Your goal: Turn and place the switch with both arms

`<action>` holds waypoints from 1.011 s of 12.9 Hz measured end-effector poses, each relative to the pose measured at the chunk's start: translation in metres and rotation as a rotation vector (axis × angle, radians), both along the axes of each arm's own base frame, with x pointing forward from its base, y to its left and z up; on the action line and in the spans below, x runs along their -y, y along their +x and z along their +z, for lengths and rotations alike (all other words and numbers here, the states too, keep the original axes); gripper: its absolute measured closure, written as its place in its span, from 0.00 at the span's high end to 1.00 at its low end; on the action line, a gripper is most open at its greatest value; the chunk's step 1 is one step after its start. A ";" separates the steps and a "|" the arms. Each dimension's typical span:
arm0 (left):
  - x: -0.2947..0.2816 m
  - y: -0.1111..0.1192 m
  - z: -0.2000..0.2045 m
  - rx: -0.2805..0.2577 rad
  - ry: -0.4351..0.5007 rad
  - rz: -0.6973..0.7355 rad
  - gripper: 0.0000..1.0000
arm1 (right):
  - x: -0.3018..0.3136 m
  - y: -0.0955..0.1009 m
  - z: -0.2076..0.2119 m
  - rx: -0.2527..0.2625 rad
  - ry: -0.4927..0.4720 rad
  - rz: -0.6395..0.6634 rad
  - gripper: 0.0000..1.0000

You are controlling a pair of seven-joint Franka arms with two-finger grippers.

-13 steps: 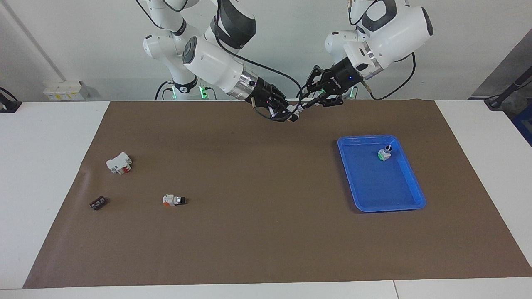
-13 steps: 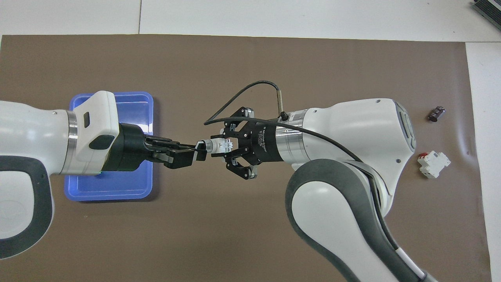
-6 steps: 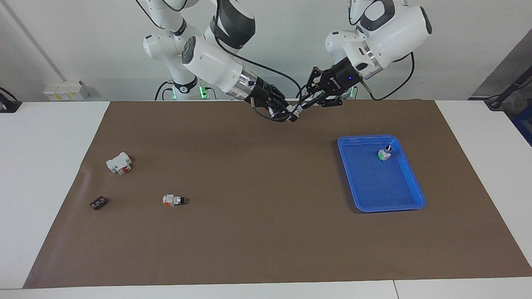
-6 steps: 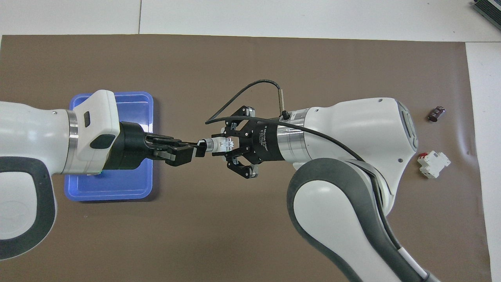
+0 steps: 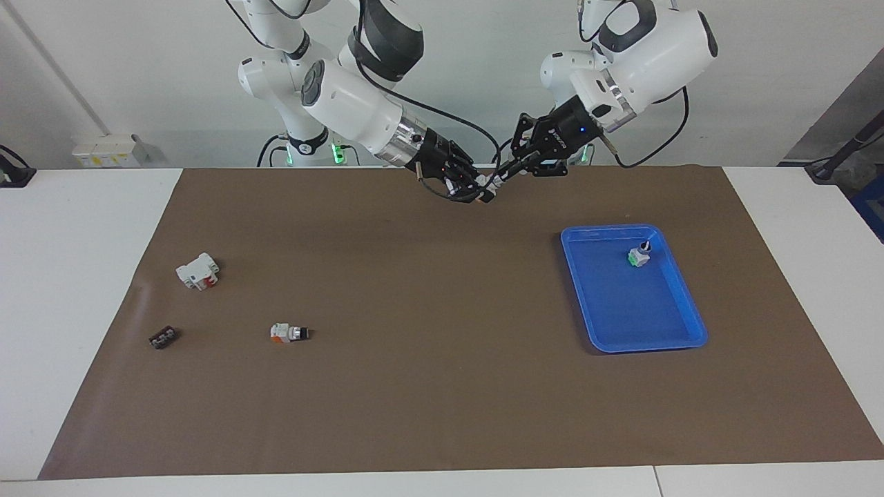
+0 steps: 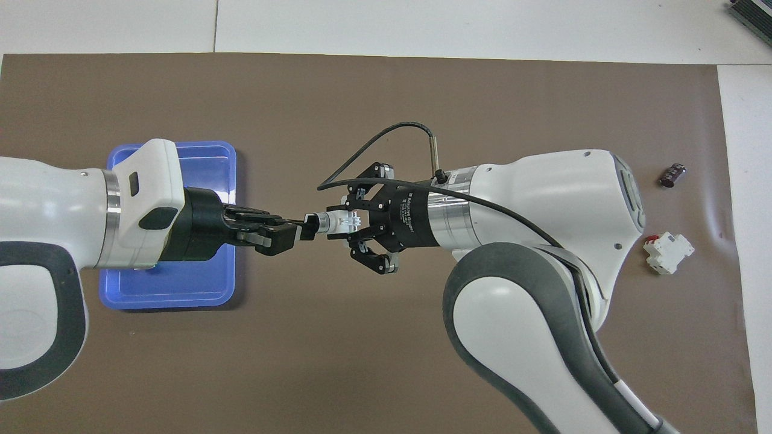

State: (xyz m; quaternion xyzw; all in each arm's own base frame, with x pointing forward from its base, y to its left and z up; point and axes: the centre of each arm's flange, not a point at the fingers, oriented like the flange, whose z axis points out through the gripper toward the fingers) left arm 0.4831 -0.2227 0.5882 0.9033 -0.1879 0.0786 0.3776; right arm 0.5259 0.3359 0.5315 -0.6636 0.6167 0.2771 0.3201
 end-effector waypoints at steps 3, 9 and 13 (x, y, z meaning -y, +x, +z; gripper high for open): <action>0.000 0.000 0.000 -0.038 -0.001 0.038 0.11 | 0.000 0.000 0.000 0.000 0.000 0.000 0.33; 0.003 -0.002 0.002 -0.285 -0.003 0.287 0.11 | 0.000 0.000 0.000 -0.001 0.000 -0.001 0.33; 0.006 -0.002 0.004 -0.524 -0.010 0.538 0.11 | 0.001 0.001 -0.001 -0.001 -0.001 -0.003 0.33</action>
